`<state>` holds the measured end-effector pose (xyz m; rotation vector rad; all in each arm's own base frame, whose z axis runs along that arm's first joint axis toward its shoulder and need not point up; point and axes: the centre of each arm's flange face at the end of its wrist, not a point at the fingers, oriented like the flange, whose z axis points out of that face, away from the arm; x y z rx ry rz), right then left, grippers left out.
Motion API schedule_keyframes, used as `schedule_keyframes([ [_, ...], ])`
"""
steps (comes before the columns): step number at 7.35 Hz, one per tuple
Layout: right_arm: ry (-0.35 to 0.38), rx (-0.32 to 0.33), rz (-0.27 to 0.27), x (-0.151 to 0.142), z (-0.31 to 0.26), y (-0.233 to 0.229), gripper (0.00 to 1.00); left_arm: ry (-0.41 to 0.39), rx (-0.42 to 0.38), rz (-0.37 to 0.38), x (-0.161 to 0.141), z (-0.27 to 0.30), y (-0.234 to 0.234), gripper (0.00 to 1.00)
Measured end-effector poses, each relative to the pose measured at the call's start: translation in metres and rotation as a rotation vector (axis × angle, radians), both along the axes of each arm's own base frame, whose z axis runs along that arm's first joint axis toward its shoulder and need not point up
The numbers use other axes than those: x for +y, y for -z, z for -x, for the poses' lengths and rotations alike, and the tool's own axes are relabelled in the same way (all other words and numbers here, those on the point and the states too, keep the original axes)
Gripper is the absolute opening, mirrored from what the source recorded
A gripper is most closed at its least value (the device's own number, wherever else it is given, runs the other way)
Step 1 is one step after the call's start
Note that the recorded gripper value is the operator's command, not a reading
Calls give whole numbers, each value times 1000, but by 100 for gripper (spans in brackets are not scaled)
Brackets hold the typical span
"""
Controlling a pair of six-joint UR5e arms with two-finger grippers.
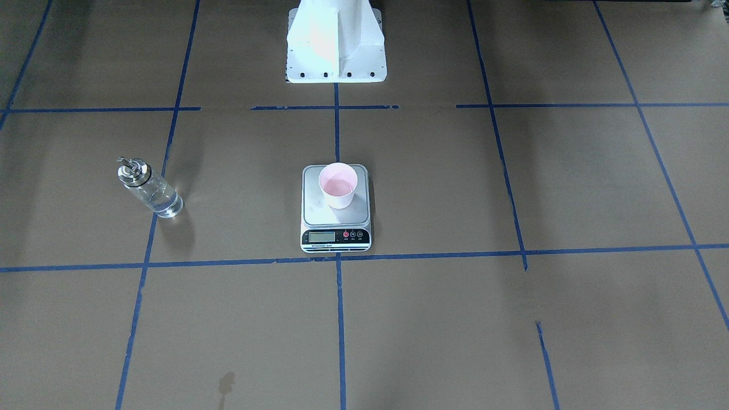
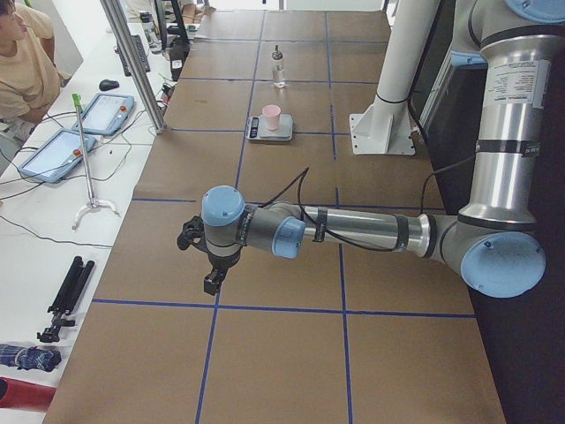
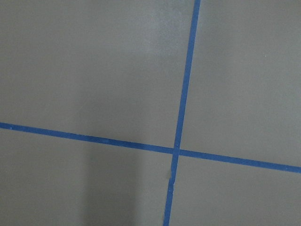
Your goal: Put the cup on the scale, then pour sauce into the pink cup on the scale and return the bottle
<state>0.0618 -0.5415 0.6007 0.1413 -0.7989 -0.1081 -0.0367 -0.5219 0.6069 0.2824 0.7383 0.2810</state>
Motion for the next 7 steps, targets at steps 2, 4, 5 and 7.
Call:
schedule_keyframes([
  [2,9,11,-18,15,5,3,100,-1,0,7,3,0,-4,100],
  [4,9,8,-19,22,7,4,100,-1,-1,10,4,0,-5,100],
  [5,12,-1,-22,24,7,6,100,-1,-2,11,4,0,-5,100],
  [7,21,-23,-23,33,9,4,100,-1,-2,11,4,0,-5,100],
])
